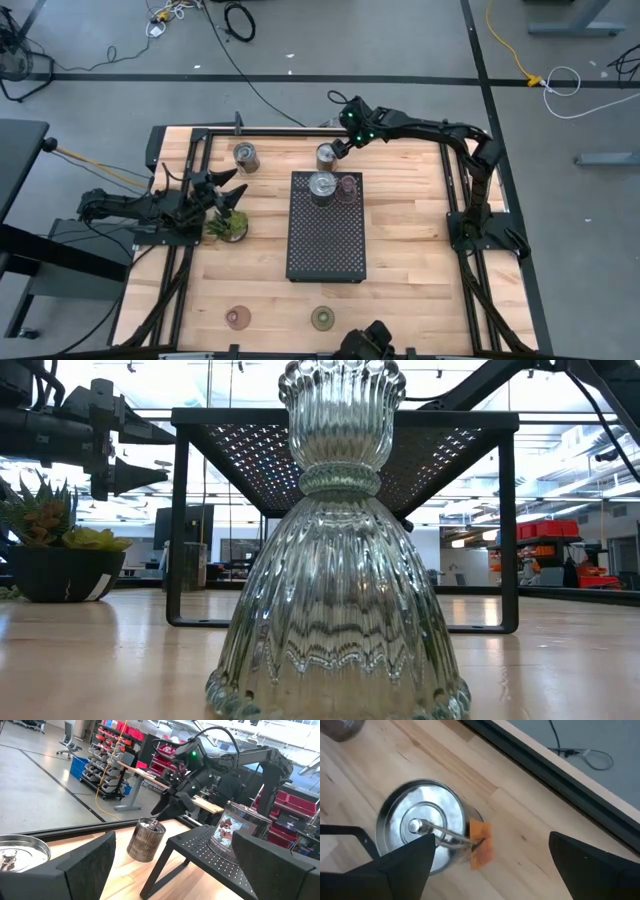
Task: Pick & Place candle stick holders
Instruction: Put the right silver scented candle on the shelf aligned with the silver scented candle
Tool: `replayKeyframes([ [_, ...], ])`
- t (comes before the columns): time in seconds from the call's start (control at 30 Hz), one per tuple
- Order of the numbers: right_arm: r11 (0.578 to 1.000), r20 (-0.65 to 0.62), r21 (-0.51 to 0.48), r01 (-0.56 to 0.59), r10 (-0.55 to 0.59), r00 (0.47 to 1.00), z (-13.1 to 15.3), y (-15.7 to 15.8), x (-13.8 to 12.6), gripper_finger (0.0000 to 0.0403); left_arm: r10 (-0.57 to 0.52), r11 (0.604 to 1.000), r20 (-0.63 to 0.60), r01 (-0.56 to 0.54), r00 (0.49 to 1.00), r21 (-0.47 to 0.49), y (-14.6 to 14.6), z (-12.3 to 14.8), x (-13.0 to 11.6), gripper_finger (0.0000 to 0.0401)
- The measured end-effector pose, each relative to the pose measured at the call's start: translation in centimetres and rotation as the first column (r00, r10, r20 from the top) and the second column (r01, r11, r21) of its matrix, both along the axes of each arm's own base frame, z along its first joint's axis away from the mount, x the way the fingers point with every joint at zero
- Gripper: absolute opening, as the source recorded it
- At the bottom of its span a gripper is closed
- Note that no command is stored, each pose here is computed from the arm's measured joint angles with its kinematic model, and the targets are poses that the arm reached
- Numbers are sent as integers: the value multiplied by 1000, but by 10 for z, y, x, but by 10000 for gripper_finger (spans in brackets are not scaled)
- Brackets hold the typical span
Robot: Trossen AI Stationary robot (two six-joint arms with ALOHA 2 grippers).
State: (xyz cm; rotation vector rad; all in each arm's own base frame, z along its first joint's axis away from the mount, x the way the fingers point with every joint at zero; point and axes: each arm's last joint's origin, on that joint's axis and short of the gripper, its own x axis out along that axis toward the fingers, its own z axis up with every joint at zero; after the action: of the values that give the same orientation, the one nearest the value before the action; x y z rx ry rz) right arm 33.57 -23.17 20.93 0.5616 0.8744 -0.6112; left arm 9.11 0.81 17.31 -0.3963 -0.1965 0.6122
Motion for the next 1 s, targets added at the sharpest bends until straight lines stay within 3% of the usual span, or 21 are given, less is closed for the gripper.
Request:
replayKeyframes([
  [1.0, 999, -99, 43, 29, -25, 995, -10, 2, -6, 386, 0, 1000, 0, 0, 1000, 0, 0, 0, 0, 399],
])
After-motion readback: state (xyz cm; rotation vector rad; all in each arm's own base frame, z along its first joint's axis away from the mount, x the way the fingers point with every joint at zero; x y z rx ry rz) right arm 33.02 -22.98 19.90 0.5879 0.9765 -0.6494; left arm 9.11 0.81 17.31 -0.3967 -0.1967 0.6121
